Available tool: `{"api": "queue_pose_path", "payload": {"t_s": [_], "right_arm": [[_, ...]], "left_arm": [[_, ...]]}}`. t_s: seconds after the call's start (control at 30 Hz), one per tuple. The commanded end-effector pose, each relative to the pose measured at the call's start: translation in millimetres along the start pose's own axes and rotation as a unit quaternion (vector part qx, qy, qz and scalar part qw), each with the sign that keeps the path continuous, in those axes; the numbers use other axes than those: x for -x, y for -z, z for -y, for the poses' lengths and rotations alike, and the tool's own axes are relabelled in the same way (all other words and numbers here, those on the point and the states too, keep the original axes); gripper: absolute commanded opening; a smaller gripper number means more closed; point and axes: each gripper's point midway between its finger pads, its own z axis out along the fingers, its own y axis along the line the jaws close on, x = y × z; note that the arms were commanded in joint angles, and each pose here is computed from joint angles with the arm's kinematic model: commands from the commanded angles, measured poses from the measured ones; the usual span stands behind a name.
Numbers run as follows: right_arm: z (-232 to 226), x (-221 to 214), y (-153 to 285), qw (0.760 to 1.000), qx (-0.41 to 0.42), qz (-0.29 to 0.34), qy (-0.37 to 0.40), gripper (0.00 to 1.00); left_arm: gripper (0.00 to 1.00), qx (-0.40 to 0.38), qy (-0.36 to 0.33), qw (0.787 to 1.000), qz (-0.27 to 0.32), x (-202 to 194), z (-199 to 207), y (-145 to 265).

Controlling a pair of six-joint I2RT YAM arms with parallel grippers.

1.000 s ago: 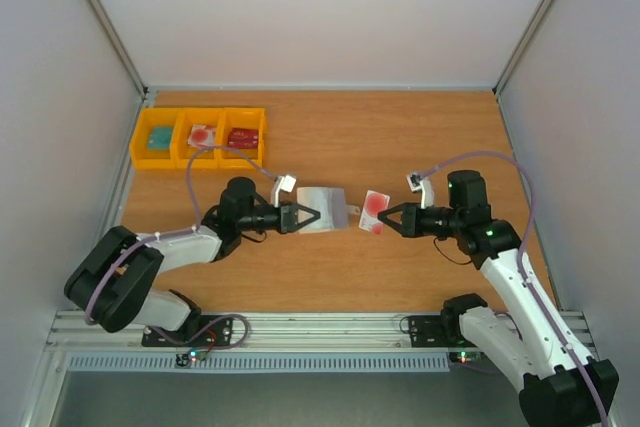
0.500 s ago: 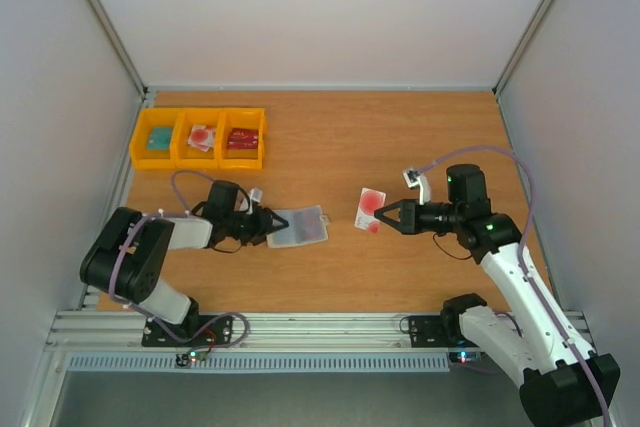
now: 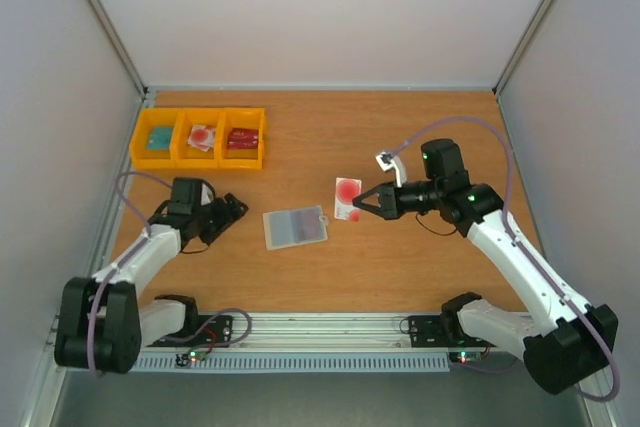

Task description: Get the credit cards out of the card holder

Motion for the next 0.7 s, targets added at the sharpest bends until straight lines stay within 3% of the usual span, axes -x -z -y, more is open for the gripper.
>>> {"api": "queue_pose_path", "payload": {"t_s": [0.0, 0.03, 0.07, 0.1, 0.23, 0.27, 0.3, 0.37, 0.5, 0.67], "right_arm": [[-22, 17, -12, 0.996, 0.014, -0.018, 0.083, 0.01], [-29, 16, -17, 0.994, 0.018, -0.031, 0.1, 0.01], [-37, 16, -22, 0.991, 0.024, -0.044, 0.121, 0.01], [-45, 15, -27, 0.988, 0.029, -0.056, 0.144, 0.01], [-68, 20, -38, 0.973, 0.04, -0.087, 0.208, 0.01], [-66, 22, -40, 0.971, 0.028, -0.089, 0.219, 0.01], [-65, 24, -42, 0.969, 0.018, -0.092, 0.23, 0.01], [-66, 25, -48, 0.962, 0.005, -0.104, 0.252, 0.01], [-77, 25, -58, 0.954, 0.025, -0.109, 0.279, 0.01], [-85, 16, -60, 0.948, 0.052, -0.132, 0.285, 0.01]], "left_arm": [[0.86, -0.195, -0.158, 0.964, 0.086, 38, 100, 61], [0.83, -0.309, -0.248, 0.914, 0.082, 24, 145, 90], [0.81, -0.407, -0.334, 0.847, 0.068, 2, 180, 122], [0.79, -0.46, -0.386, 0.798, 0.045, -18, 198, 144], [0.71, -0.551, -0.46, 0.689, -0.098, -89, 196, 175], [0.7, -0.561, -0.462, 0.676, -0.123, -100, 191, 179], [0.71, -0.557, -0.453, 0.683, -0.139, -105, 189, 179], [0.71, -0.562, -0.495, 0.652, -0.117, -111, 192, 181], [0.7, -0.57, -0.544, 0.611, -0.073, -115, 207, 180], [0.59, -0.54, -0.522, 0.658, -0.053, -105, 219, 165]]}}
